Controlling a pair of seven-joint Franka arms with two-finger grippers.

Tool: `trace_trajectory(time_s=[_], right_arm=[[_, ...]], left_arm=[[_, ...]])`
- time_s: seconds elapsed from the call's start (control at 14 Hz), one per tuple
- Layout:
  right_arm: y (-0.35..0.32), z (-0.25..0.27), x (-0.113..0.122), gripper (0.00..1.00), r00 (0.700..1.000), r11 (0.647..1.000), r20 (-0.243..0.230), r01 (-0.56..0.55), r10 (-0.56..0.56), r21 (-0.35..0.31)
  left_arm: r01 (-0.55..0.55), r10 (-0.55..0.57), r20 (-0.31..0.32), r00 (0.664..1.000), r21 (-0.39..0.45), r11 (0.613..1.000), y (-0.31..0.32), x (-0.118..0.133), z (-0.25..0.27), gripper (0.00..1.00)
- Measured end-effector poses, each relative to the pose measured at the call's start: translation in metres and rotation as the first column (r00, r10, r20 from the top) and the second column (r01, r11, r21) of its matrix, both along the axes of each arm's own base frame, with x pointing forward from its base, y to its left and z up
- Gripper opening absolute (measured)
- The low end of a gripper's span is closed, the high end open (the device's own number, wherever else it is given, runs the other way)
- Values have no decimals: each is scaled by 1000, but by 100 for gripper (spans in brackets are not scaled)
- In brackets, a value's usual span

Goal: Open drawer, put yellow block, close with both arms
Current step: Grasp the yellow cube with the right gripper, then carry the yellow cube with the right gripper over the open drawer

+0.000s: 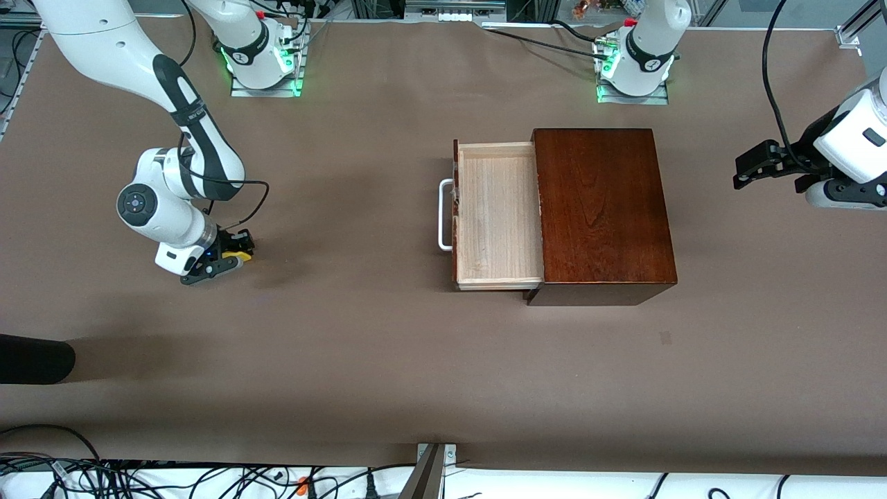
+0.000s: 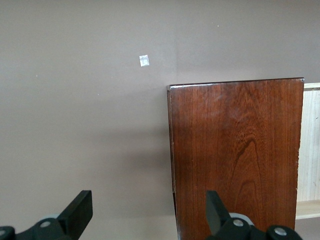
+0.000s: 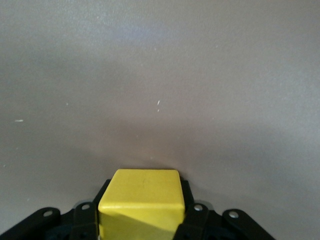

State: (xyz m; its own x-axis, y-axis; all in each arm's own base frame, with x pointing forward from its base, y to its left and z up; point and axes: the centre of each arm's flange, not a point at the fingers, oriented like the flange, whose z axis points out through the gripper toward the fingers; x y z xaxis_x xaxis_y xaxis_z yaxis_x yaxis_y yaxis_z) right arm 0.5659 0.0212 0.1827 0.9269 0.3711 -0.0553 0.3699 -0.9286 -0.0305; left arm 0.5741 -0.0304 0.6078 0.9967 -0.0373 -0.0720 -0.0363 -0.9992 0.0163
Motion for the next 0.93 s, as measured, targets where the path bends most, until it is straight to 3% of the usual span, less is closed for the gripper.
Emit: trace_trajectory(time_s=[0.14,0.43,0.72,0.93], right_arm=[[1,23,8,56,998,998,-14,56,-56,-4],[38,96,31,56,968,973,-98,231,-232,-23],[110,167,49,56,902,911,-125,411,-413,-40],[165,198,49,56,810,821,-193,570,-554,33]], left_arm=[[0,0,-14,1000,1,1000,0,-2,-1,100],[0,0,-25,1000,2,1000,0,-4,-1,100],[0,1,-27,1000,3,1000,0,-4,-1,100],[0,1,-27,1000,3,1000,0,-4,-1,100]])
